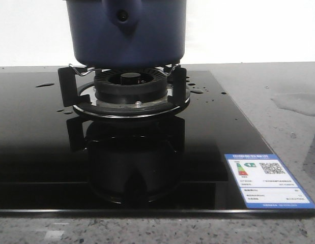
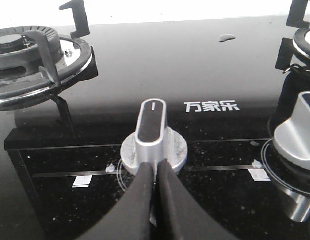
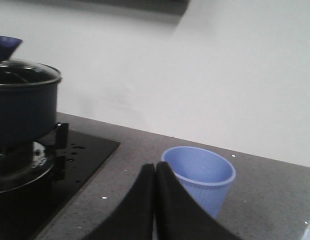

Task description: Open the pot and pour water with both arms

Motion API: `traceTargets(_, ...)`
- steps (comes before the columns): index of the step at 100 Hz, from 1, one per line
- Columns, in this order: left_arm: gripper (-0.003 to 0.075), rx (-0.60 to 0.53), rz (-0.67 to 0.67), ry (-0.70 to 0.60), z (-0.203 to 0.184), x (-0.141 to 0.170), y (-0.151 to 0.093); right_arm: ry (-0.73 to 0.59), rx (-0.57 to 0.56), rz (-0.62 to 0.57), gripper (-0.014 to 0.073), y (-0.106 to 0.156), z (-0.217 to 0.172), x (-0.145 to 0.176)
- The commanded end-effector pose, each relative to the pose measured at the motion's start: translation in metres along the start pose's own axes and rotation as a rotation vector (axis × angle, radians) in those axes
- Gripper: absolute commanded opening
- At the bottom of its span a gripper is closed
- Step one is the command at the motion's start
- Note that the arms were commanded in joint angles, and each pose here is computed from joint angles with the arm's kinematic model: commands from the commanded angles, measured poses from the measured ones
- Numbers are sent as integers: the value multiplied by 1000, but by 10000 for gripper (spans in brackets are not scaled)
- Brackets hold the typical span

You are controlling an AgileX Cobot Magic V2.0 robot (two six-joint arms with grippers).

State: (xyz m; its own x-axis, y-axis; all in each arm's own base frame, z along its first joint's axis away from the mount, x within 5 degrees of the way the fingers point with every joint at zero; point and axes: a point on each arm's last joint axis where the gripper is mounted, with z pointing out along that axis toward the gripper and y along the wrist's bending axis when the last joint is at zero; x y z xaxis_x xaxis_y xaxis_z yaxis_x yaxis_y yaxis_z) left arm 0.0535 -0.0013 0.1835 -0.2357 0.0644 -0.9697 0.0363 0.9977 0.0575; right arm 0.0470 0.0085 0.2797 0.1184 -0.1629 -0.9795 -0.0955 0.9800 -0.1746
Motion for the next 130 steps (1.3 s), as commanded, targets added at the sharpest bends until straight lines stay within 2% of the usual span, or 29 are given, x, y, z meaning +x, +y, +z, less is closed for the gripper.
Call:
traceTargets(1,-19,-3,-18,-36,2,6,0,-100,90,3,-68,-7,3,0)
traceTargets(16,-19,-3,-18,-36,2,6,0,-17,71,198,-68,1,9,48)
traceTargets(27,-19,-3,-18,-36,2,6,0,65,63,207,-68,7,8,80)
traceTargets(33,-19,-3,-18,-36,2,6,0,180,68,184,-68,7,6,88)
traceTargets(61,-19,-3,-18,-36,2,6,0,347,91,167,-68,7,-5,106)
traceTargets(130,-19,-3,-18,-36,2,6,0,349,101,163,-68,7,-6,106)
